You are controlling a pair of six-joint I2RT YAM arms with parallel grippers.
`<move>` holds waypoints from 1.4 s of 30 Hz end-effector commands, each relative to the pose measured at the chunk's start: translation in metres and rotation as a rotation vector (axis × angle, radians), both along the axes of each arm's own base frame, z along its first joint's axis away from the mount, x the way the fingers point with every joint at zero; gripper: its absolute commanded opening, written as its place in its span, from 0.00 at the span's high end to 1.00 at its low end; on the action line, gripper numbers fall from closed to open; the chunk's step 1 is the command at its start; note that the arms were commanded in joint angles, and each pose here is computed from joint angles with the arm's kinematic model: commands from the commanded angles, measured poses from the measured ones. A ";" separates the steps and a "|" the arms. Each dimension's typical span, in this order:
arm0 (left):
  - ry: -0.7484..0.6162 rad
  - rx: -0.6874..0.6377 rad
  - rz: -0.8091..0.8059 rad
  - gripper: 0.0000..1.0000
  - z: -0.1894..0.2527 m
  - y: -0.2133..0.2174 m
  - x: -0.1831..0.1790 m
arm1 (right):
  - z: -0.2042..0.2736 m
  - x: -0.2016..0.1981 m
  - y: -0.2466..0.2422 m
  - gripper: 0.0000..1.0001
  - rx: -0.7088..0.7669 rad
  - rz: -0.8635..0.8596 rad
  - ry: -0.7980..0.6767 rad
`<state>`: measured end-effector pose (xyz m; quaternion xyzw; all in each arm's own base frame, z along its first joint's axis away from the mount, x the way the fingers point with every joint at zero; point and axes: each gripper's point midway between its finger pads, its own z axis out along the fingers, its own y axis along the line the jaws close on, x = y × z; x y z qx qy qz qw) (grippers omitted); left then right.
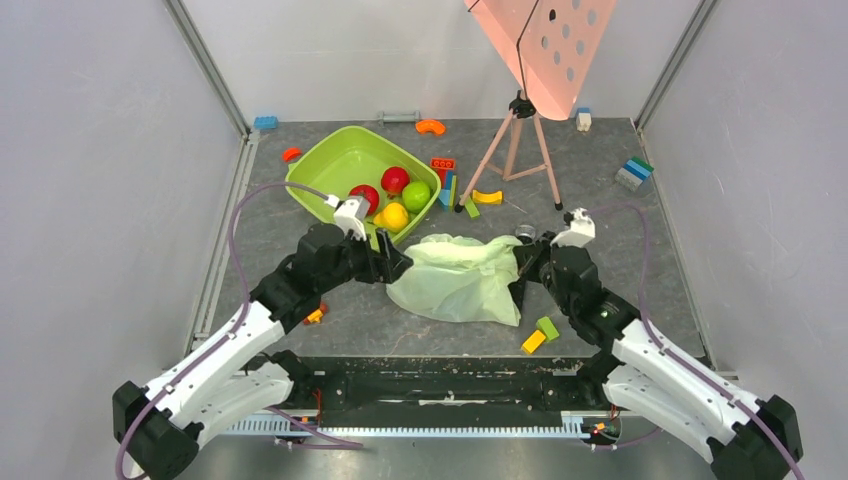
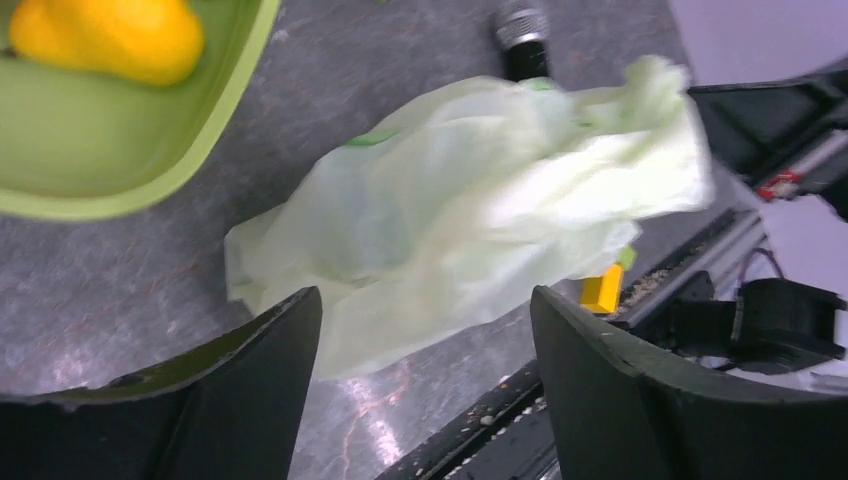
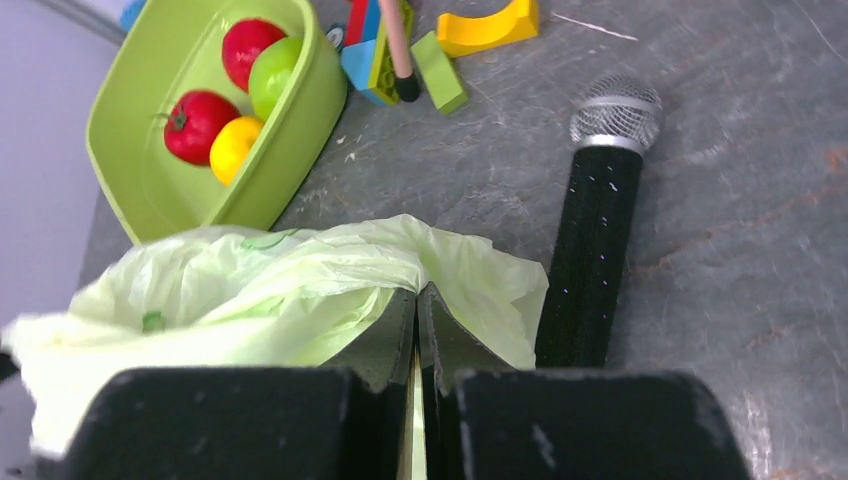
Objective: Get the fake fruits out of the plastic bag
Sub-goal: Untie the plastic bag at the center of the board.
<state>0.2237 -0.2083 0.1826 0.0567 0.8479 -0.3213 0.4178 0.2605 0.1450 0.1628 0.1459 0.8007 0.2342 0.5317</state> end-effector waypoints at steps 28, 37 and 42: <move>-0.368 0.513 -0.205 0.26 0.074 -0.072 0.004 | 0.079 0.004 0.097 1.00 -0.190 0.617 -0.170; -0.359 0.512 -0.220 0.38 0.062 -0.081 0.006 | 0.077 0.000 0.098 1.00 -0.175 0.631 -0.164; -0.349 0.480 -0.263 0.51 0.057 -0.089 0.000 | 0.080 -0.003 0.099 1.00 -0.160 0.638 -0.171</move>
